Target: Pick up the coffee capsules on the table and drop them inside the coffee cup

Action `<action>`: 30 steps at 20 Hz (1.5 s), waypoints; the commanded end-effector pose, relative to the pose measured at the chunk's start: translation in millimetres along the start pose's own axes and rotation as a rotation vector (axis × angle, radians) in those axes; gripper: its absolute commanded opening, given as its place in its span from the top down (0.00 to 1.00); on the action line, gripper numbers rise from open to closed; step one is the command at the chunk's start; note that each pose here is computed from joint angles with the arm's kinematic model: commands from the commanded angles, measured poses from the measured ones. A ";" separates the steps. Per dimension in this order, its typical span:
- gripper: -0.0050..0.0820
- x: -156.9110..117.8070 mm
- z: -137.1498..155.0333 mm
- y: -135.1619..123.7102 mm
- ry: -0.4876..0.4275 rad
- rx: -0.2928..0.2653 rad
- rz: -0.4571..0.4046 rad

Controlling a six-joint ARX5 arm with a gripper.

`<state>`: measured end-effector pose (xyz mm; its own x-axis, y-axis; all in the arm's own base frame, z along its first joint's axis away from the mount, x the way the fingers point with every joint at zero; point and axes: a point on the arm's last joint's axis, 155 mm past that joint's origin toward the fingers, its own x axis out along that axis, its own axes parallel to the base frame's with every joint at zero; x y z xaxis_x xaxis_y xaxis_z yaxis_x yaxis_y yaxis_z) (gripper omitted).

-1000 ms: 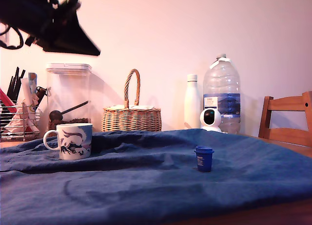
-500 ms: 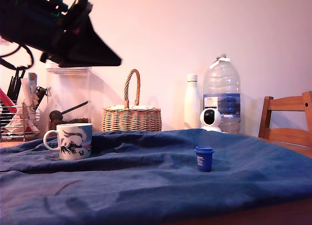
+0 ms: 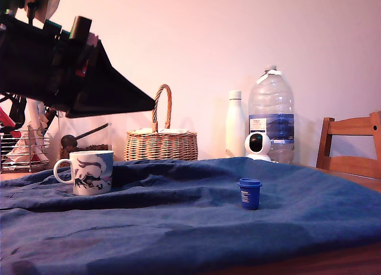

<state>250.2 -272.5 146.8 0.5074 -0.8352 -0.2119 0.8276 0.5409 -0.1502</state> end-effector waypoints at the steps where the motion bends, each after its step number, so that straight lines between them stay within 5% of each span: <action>1: 0.97 -0.7 1.7 -3.0 -0.010 0.005 -0.008; 5: 0.88 -0.6 -2.6 -2.6 0.006 -0.001 -0.007; 6: 0.75 -0.6 -2.5 -2.7 0.006 -0.001 -0.007; 8: 0.31 -0.5 -2.6 -1.0 0.006 0.003 0.002; 10: 0.11 -0.5 -8.0 -0.1 0.027 0.005 0.006; 13: 0.11 -0.3 -10.0 -0.9 0.034 0.055 0.003; 30: 0.11 26.9 -37.3 15.6 0.038 0.070 0.027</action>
<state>269.0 -281.2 106.7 0.5264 -0.8125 -0.2504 0.8251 0.5593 -0.0804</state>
